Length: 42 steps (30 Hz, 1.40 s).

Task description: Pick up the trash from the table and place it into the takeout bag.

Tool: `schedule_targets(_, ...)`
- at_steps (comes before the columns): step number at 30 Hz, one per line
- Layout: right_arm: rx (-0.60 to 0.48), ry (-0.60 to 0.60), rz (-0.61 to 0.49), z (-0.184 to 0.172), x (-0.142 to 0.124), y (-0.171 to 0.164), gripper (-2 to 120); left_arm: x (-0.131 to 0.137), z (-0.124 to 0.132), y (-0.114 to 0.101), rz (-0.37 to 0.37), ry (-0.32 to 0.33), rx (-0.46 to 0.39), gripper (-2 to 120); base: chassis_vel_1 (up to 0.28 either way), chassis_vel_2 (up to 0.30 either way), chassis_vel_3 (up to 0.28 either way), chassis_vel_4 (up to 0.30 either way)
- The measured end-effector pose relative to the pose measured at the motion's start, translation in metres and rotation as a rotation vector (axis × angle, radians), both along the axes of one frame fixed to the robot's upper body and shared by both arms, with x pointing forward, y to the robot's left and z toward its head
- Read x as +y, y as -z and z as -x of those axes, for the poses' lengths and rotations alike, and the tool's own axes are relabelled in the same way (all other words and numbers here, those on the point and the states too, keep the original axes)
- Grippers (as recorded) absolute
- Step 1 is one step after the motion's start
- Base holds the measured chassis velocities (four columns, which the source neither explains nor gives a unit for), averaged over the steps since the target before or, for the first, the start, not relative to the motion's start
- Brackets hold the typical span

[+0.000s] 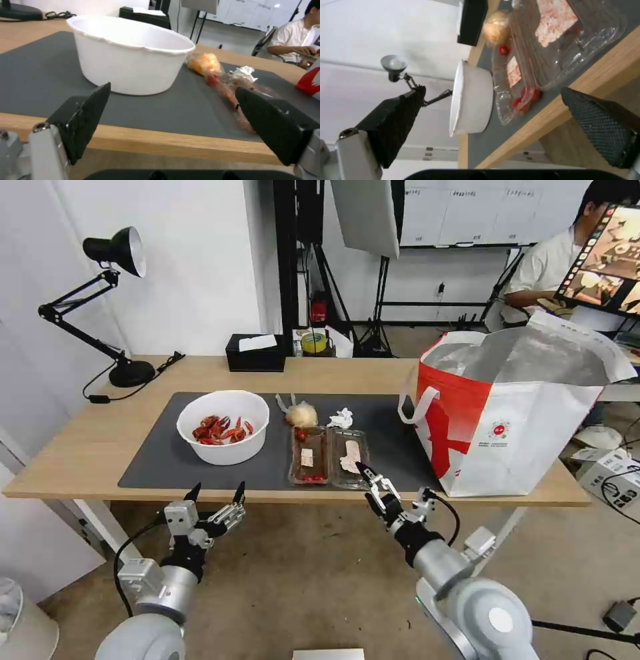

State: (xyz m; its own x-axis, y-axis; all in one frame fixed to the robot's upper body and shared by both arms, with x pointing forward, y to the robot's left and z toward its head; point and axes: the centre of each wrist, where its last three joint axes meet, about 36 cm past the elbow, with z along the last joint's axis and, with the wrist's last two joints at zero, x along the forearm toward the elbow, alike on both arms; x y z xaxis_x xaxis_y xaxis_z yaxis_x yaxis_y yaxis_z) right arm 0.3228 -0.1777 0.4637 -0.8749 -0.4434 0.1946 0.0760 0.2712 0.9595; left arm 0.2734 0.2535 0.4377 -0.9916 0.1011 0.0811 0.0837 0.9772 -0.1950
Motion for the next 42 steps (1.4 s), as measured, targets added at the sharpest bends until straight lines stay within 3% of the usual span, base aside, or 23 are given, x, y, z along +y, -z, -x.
schedule_targets(15,0.086,0.059,-0.074,-0.014,0.041,-0.004,100,0.008,0.019,0.003,-0.020,-0.036,0.022,100,0.000,0.000,0.000,0.000)
schedule_targets(32,0.129,0.162,-0.101,-0.018,0.052,-0.007,100,0.009,0.030,0.010,-0.029,-0.052,0.038,100,0.000,0.000,0.000,0.000)
schedule_targets(42,0.149,0.166,-0.111,-0.028,0.055,0.001,100,0.011,0.032,0.009,-0.031,-0.061,0.041,100,0.000,0.000,0.000,0.000)
